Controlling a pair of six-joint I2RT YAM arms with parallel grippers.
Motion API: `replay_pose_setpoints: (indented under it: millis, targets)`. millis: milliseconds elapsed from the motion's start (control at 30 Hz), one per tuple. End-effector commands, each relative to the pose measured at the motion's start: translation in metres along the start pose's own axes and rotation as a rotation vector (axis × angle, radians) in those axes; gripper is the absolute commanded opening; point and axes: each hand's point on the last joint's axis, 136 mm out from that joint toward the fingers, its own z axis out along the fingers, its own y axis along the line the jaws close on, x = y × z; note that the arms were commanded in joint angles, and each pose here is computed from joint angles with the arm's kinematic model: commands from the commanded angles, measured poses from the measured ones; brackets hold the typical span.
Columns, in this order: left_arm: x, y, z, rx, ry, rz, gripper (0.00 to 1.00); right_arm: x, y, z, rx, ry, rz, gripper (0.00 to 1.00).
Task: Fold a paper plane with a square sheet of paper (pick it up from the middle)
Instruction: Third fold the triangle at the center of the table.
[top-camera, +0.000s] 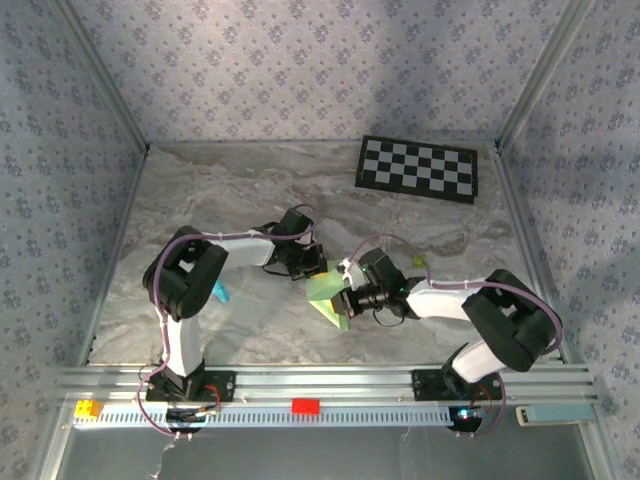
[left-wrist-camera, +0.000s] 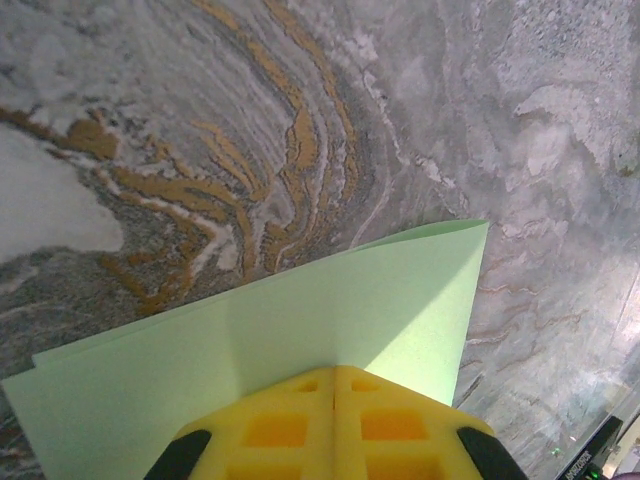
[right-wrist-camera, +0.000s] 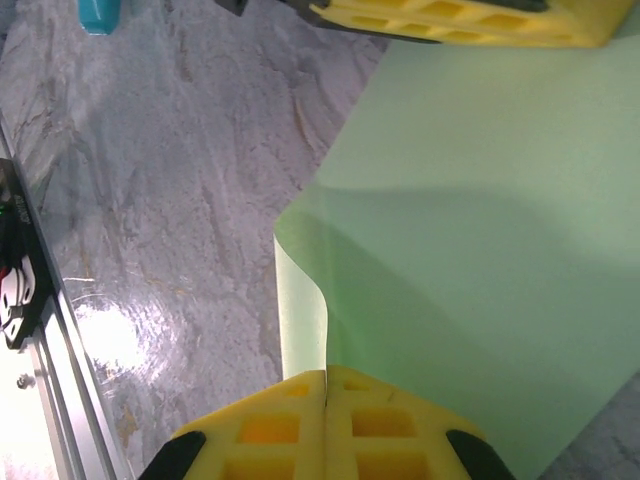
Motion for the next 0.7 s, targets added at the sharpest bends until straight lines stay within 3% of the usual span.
replay_pose_setpoints:
  millis: [0, 667]
  targets:
    - [0.012, 0.020, 0.011, -0.081, 0.050, -0.011, 0.05, -0.006, -0.005, 0.000, 0.022, 0.004, 0.022, 0.00]
    - [0.011, 0.021, 0.012, -0.088, 0.052, -0.010, 0.04, -0.013, -0.025, 0.001, 0.105, 0.003, 0.051, 0.00]
